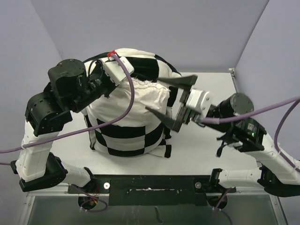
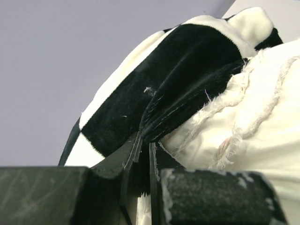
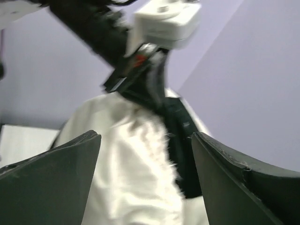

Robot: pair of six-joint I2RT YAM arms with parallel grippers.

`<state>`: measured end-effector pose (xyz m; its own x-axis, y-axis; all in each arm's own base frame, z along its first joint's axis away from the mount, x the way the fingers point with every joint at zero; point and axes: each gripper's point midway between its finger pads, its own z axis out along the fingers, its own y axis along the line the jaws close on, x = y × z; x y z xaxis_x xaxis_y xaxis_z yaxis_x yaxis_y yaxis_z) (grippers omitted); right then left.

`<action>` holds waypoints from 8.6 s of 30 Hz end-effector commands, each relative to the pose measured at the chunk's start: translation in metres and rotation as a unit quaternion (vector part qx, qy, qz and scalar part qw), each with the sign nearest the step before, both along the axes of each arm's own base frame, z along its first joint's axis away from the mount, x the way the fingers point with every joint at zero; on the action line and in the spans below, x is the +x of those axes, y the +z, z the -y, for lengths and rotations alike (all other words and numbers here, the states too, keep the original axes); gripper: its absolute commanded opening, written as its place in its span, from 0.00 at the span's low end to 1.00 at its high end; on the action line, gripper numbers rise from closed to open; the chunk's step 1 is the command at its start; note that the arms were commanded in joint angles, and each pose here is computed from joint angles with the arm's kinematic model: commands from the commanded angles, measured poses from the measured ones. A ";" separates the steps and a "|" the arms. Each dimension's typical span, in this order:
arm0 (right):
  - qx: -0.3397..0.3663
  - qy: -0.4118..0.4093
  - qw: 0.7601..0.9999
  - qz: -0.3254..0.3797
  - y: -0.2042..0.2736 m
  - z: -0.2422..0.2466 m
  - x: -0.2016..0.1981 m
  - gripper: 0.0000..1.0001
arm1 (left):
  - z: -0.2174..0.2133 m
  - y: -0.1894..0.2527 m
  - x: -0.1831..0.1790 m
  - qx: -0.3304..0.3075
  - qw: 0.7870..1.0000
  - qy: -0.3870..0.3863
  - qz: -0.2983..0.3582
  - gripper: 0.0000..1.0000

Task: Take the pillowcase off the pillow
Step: Remove the pillow from the pillowcase.

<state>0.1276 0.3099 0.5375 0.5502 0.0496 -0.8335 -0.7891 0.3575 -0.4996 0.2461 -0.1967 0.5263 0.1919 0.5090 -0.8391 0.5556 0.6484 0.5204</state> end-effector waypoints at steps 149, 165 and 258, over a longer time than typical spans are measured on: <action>-0.200 0.065 0.978 0.014 -0.108 -0.050 -0.080 0.74 | 0.024 -0.113 -0.061 0.027 0.945 -0.150 -0.290 0.00; -0.254 -0.018 0.967 -0.005 -0.106 -0.035 -0.004 0.87 | 0.020 -0.107 -0.066 0.020 0.945 -0.153 -0.287 0.00; -0.147 0.199 0.957 -0.151 -0.193 -0.089 -0.182 0.66 | 0.009 -0.182 0.069 -0.028 0.955 0.015 -0.294 0.00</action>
